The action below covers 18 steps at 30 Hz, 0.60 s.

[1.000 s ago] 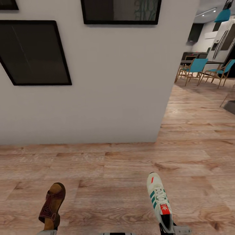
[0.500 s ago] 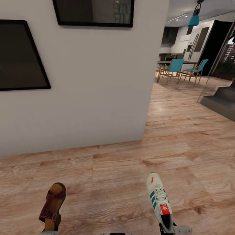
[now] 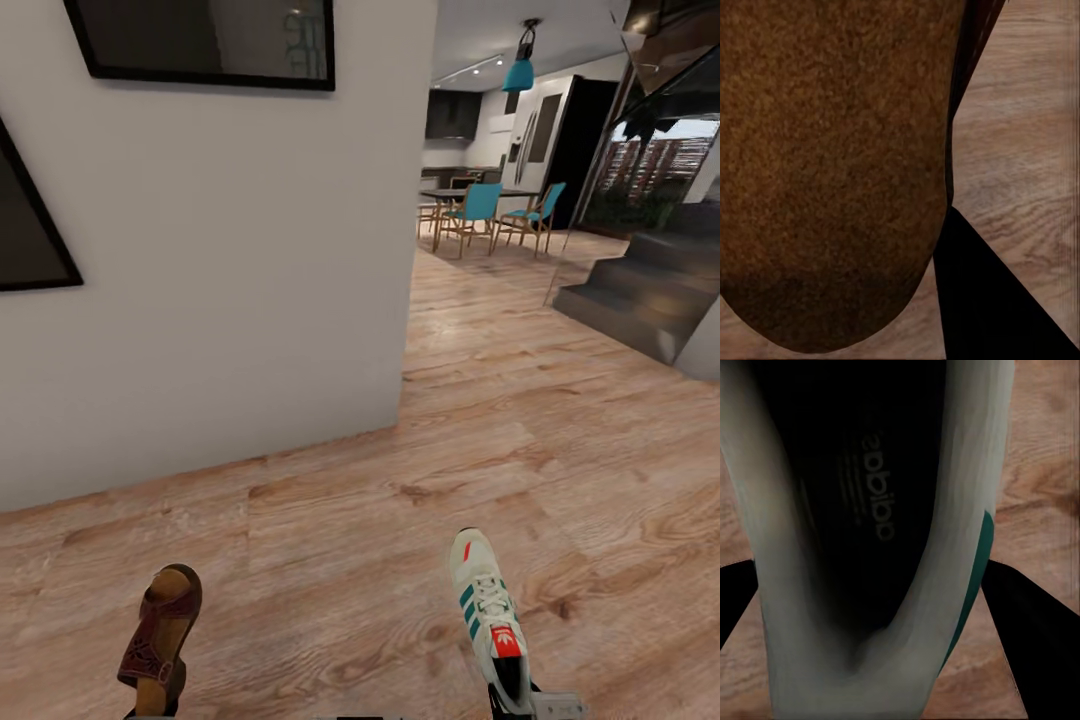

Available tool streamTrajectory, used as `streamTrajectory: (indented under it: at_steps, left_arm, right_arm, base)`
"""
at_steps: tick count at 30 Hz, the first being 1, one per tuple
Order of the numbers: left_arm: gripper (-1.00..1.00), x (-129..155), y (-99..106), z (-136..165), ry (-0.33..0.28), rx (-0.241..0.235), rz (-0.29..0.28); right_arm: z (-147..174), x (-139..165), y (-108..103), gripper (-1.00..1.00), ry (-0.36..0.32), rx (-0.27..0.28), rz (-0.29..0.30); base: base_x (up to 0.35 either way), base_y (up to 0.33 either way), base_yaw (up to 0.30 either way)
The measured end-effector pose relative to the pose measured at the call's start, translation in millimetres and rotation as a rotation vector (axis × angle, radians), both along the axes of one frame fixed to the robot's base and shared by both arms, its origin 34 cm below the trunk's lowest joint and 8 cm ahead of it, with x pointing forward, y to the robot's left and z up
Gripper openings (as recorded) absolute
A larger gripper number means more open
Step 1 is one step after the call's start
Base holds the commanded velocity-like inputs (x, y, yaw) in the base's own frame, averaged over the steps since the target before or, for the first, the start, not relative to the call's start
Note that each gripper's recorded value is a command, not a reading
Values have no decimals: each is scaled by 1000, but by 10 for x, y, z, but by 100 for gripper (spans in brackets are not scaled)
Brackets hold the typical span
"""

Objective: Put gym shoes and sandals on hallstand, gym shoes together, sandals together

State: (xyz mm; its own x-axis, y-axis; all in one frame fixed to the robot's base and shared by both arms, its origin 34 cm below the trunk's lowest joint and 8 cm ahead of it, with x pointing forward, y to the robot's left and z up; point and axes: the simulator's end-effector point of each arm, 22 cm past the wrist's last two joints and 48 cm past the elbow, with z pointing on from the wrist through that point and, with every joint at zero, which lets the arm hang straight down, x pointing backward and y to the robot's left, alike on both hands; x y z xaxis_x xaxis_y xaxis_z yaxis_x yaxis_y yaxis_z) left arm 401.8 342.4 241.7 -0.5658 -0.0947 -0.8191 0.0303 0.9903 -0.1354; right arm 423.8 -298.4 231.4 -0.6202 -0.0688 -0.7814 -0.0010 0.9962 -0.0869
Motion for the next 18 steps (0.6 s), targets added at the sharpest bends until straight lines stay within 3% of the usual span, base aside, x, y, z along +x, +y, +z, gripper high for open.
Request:
streamTrajectory:
  at_steps: [18]
  left_arm:
    - [-100,38,-9,44,-12,-1,-2]
  right_arm:
    - [63,54,-6,-100,-19,0,2]
  base:
    - [0,0,-267]
